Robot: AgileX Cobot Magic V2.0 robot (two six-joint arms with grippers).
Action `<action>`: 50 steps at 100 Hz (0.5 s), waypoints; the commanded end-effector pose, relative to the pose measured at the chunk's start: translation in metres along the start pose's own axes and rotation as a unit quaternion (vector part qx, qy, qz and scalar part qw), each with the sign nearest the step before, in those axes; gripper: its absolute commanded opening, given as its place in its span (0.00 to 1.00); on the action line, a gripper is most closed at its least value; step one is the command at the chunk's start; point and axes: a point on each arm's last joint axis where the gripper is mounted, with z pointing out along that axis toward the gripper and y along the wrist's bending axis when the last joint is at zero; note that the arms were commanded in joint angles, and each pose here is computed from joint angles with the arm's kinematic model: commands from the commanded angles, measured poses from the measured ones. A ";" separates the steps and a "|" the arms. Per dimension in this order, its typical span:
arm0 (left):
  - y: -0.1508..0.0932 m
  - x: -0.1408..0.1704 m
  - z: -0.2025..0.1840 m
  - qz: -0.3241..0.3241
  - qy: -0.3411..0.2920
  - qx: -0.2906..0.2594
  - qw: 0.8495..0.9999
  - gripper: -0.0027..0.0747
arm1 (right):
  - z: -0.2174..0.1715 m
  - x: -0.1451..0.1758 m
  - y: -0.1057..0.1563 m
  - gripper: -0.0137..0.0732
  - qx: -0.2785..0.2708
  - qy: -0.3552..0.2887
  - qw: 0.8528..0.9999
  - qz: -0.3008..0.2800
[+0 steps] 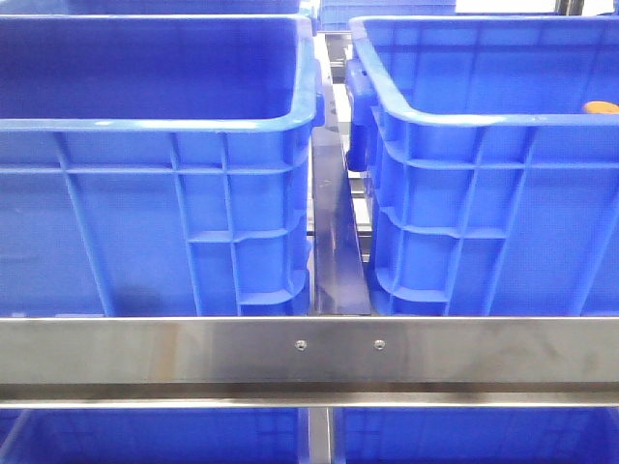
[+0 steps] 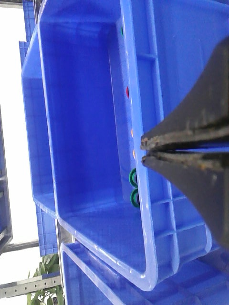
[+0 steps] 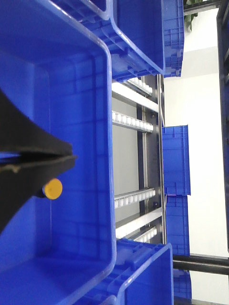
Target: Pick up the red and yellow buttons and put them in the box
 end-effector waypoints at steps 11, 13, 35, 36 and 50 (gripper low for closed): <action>0.000 0.007 -0.002 -0.005 -0.034 0.000 0.999 0.01 | -0.001 -0.006 0.005 0.08 -0.025 -0.001 1.000 -0.003; 0.000 0.007 -0.002 -0.005 -0.034 0.000 0.999 0.01 | -0.001 -0.006 0.005 0.08 -0.025 0.002 1.000 -0.004; 0.000 0.007 -0.002 -0.005 -0.034 0.000 0.999 0.01 | -0.002 0.001 0.000 0.08 0.000 0.038 0.999 0.006; 0.000 0.007 -0.002 -0.005 -0.034 0.000 0.999 0.01 | -0.002 0.001 0.000 0.08 0.001 0.039 0.999 0.006; 0.000 0.007 -0.002 -0.005 -0.034 0.000 0.999 0.01 | -0.002 0.002 -0.002 0.08 0.016 0.043 0.999 0.008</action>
